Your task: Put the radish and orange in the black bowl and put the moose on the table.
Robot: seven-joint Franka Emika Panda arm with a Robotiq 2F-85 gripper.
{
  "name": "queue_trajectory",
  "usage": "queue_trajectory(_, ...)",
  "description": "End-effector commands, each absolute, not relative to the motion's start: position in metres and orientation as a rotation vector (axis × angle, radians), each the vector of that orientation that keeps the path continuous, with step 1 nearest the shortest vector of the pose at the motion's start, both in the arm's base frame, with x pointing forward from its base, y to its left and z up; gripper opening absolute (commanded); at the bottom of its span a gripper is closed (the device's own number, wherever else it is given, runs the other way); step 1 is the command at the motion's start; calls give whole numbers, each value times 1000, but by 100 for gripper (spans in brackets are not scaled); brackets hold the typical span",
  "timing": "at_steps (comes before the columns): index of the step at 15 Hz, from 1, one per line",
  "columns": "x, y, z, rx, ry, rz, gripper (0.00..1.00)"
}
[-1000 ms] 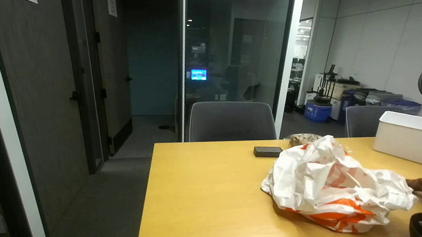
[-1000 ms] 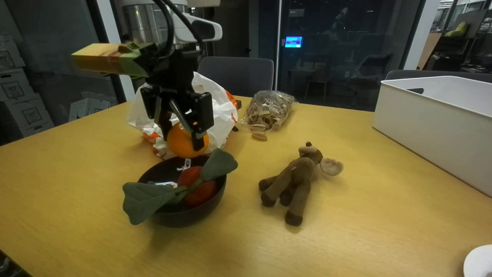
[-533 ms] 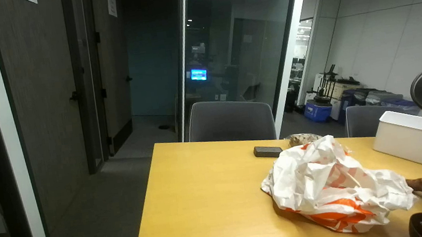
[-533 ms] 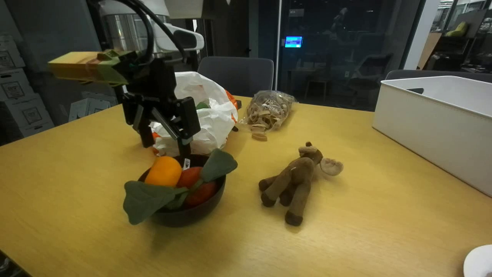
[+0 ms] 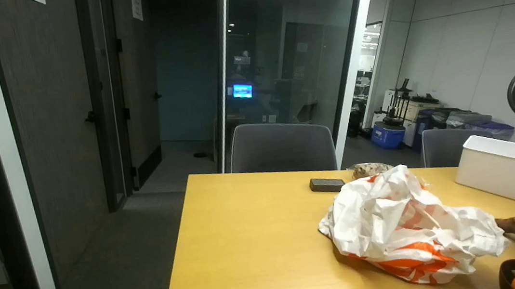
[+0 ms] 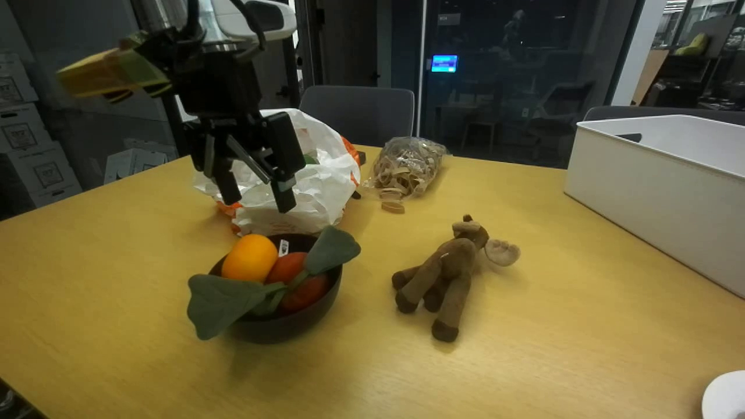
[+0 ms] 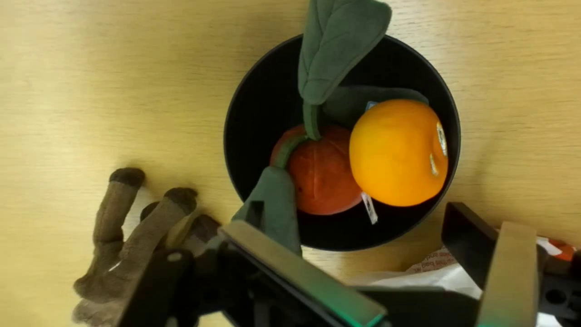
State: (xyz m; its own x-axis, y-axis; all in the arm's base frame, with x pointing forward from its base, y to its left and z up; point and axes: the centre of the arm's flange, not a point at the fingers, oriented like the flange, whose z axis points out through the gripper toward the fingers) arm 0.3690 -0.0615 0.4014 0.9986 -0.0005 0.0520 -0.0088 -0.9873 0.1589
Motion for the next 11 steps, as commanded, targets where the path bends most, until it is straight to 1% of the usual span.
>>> queue_trajectory(1,355,-66,449,2887,-96,138,100)
queue_trajectory(7,351,-72,461,2890,-126,284,100)
queue_trajectory(8,368,-70,446,2884,-119,246,100)
queue_trajectory(11,367,-72,450,2893,-123,271,100)
